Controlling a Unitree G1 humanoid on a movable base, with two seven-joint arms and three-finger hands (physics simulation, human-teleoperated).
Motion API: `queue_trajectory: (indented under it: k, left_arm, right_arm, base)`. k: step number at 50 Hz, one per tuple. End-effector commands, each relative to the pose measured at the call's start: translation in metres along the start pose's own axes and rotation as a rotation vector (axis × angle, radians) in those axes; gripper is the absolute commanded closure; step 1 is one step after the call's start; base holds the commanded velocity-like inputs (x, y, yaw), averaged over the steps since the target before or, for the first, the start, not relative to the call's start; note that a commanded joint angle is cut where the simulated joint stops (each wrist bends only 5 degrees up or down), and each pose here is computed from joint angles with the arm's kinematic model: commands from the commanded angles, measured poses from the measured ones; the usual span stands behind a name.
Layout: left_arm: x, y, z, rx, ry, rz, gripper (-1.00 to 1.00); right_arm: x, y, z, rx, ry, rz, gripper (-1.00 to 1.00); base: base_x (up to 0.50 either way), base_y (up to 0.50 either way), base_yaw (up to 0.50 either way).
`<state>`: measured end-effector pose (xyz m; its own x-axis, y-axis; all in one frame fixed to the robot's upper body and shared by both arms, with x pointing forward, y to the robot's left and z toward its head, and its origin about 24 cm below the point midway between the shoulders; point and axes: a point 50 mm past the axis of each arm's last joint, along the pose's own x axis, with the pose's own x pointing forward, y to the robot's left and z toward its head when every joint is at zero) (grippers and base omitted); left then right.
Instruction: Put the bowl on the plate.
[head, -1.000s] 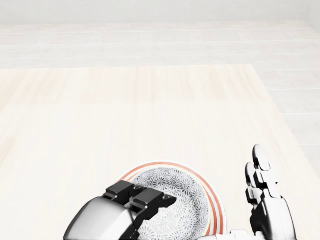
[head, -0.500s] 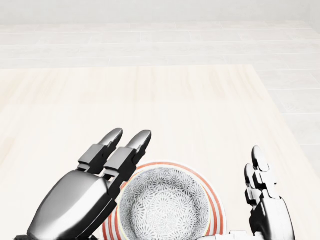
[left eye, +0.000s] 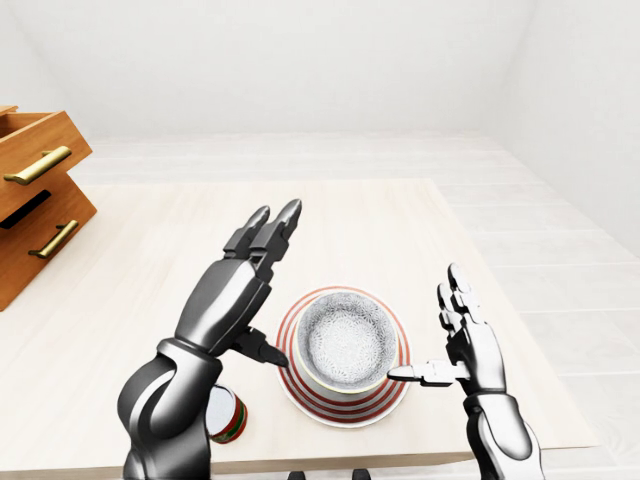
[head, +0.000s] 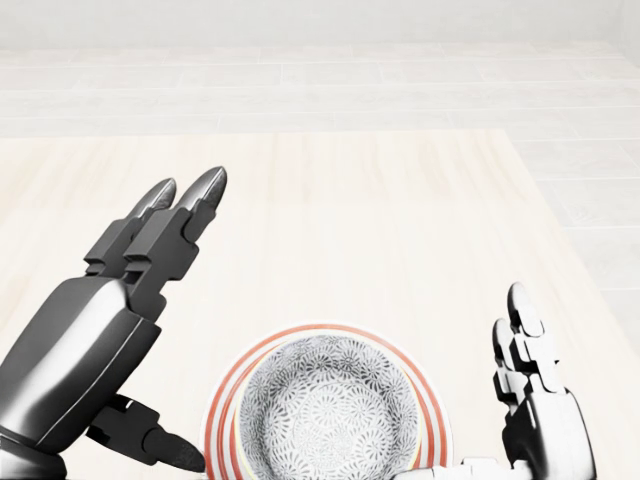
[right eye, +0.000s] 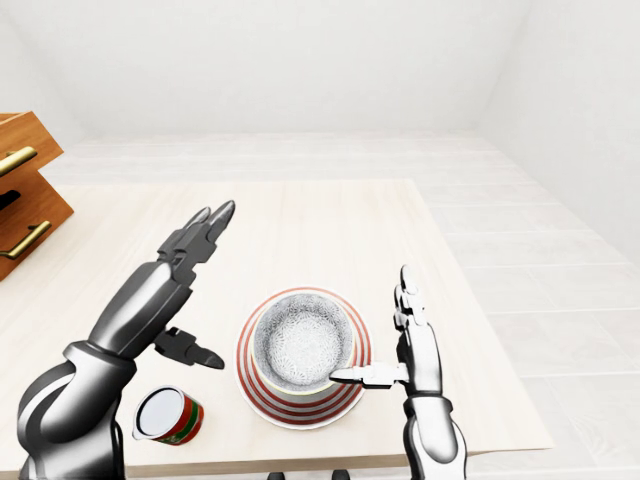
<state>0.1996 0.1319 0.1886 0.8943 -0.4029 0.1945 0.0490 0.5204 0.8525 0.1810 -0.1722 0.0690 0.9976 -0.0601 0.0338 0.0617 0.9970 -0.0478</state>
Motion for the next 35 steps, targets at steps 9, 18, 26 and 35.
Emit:
queue_trajectory:
  k: [9,18,26,35]
  left_arm:
    - [0.002,0.031,0.004,-0.011,-0.109,0.116,-1.0]
    - [-0.003,0.046,0.015,0.0,-0.192,0.179,-1.0]
    - [-0.01,0.061,0.027,0.033,-0.281,0.229,-1.0]
    - [-0.015,0.067,0.017,0.03,-0.271,0.219,-1.0]
  right_arm:
    - [-0.001,-0.001,0.006,-0.007,-0.023,0.0,-1.0]
    - [-0.001,0.0,0.007,-0.009,-0.029,0.001,-1.0]
    - [-0.002,-0.001,0.007,-0.011,-0.027,0.0,-1.0]
    - [-0.002,0.0,0.004,-0.008,-0.016,0.001,-1.0]
  base:
    - [0.0,0.0,0.0]
    - [0.0,0.0,0.0]
    - [0.0,0.0,0.0]
    - [0.0,0.0,0.0]
